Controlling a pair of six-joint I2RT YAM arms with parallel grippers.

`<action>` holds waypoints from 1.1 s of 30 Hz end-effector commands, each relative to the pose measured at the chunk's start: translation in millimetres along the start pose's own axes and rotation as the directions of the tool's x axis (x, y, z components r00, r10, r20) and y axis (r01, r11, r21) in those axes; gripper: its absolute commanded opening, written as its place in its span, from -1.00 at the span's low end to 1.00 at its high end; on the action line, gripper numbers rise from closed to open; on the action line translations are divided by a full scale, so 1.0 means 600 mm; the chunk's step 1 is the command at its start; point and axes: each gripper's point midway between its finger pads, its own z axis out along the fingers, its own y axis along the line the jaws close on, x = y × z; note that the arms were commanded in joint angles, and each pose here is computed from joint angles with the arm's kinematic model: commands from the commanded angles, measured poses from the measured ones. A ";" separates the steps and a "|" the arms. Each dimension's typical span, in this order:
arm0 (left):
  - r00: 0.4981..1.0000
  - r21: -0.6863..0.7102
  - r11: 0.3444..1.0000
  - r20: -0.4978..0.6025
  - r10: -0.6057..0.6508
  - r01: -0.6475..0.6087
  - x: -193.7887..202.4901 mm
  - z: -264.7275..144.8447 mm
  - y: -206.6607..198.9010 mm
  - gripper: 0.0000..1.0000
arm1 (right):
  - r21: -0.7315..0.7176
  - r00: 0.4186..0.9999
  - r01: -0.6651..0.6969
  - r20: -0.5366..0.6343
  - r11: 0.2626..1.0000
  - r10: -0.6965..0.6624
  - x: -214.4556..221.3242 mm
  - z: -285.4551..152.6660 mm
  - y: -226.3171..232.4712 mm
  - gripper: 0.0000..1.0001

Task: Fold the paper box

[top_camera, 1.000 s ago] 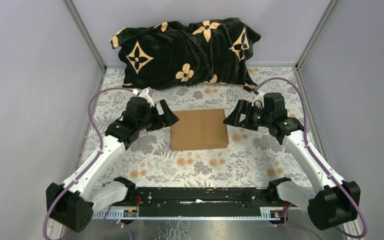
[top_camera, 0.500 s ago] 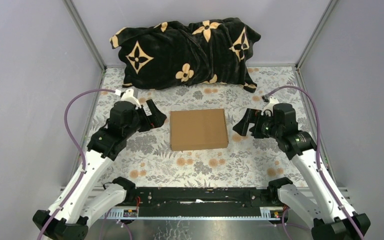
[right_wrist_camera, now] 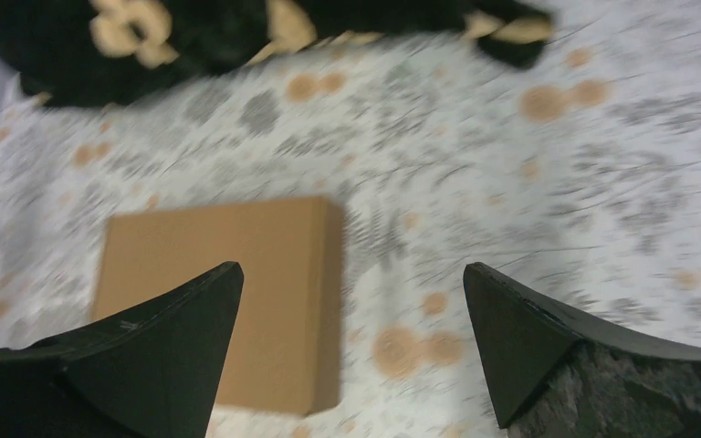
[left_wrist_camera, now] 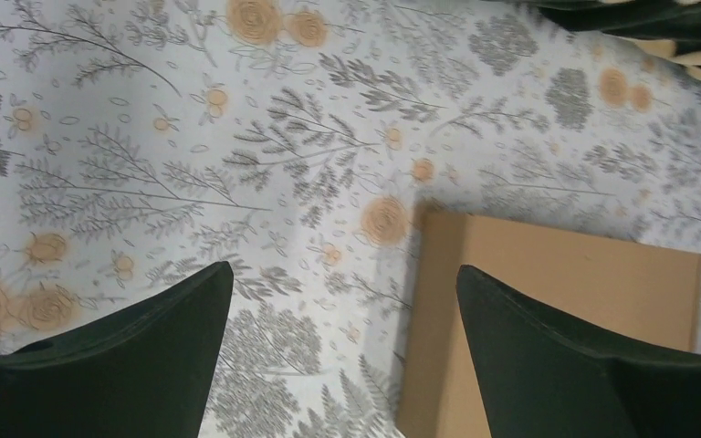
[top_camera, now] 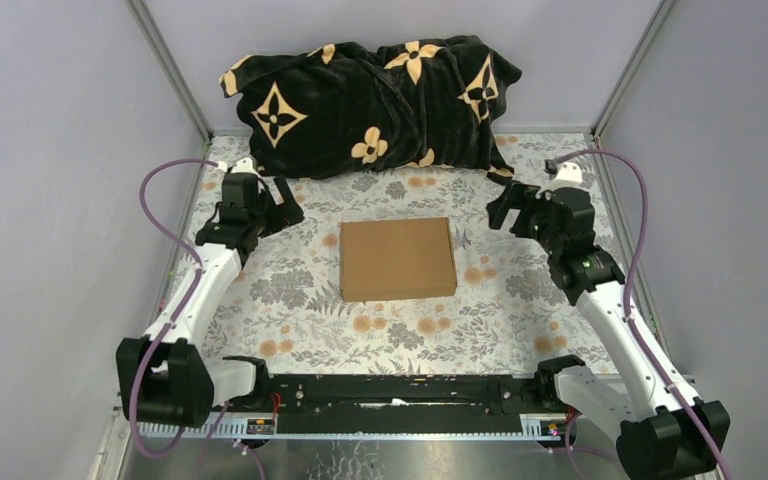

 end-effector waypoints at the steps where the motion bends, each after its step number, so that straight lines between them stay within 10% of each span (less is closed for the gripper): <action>1: 0.991 -0.017 0.999 0.127 0.042 -0.041 -0.036 0.046 0.032 0.97 | 0.259 0.948 0.076 0.281 0.963 -0.151 -0.084 -0.007 -0.101 0.99; 14: 0.947 -0.044 0.979 0.251 0.202 -0.197 -0.013 0.157 0.096 0.97 | 0.487 0.870 0.053 0.406 0.872 -0.280 0.058 0.034 -0.272 0.99; 33: 0.904 0.015 0.973 0.373 0.207 -0.229 0.001 0.170 0.127 0.97 | 0.370 0.882 0.247 0.297 0.896 -0.366 0.126 0.121 -0.262 0.99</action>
